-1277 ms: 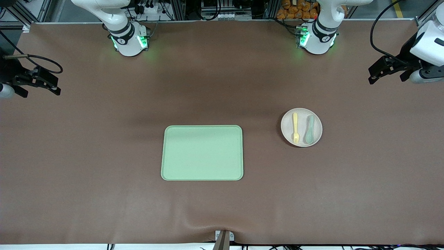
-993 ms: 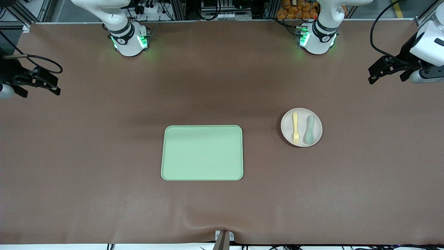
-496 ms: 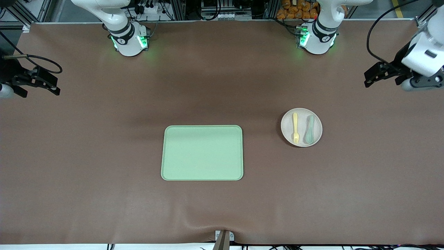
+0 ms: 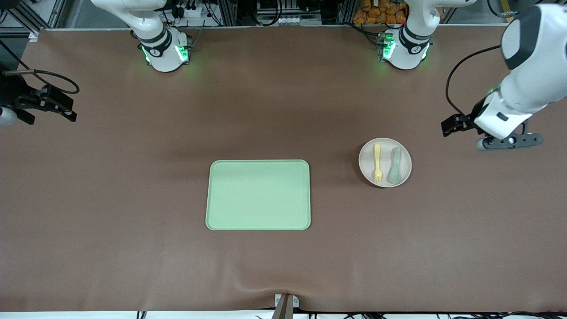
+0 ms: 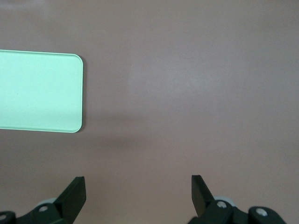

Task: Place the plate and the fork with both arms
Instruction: 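Move the left gripper down to the rim of the white plate, then close the left gripper on the plate rim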

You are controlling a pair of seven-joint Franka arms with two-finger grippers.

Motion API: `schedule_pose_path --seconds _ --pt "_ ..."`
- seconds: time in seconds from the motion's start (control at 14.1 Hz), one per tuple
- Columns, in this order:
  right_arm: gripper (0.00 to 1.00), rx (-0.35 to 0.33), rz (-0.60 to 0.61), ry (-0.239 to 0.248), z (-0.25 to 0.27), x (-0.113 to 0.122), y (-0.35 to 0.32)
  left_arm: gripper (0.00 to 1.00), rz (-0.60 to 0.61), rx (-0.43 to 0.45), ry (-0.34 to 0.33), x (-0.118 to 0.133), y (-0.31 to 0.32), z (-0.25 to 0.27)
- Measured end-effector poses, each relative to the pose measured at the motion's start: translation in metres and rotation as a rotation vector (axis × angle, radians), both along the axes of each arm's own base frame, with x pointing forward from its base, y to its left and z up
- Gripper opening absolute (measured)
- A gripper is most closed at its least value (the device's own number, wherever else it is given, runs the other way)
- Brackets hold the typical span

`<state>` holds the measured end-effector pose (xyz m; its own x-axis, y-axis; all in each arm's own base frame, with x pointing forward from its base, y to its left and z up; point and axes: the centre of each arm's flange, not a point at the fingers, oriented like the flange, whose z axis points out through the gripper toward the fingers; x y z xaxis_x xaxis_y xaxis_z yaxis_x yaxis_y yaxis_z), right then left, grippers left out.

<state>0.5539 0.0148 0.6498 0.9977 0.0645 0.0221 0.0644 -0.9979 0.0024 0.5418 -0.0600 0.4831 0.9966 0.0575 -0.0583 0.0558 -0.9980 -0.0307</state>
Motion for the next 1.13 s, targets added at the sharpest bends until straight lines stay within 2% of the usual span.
schedule_pose_path --seconds 0.21,0.57,0.85,1.13 --pt "1.0 0.0 0.0 0.0 0.0 0.0 0.0 1.0 0.003 -0.004 -0.026 -0.007 0.004 -0.053" --pt "1.0 0.0 -0.001 0.002 0.0 0.0 0.0 1.0 0.08 -0.079 0.006 -0.009 0.01 -0.137" --pt "1.0 0.0 -0.001 0.002 0.0 0.0 -0.001 1.0 0.088 -0.081 -0.007 0.001 0.01 -0.191" --pt "1.0 0.0 -0.001 0.002 0.0 0.0 -0.001 0.97 0.076 -0.079 -0.009 -0.006 0.016 -0.223"
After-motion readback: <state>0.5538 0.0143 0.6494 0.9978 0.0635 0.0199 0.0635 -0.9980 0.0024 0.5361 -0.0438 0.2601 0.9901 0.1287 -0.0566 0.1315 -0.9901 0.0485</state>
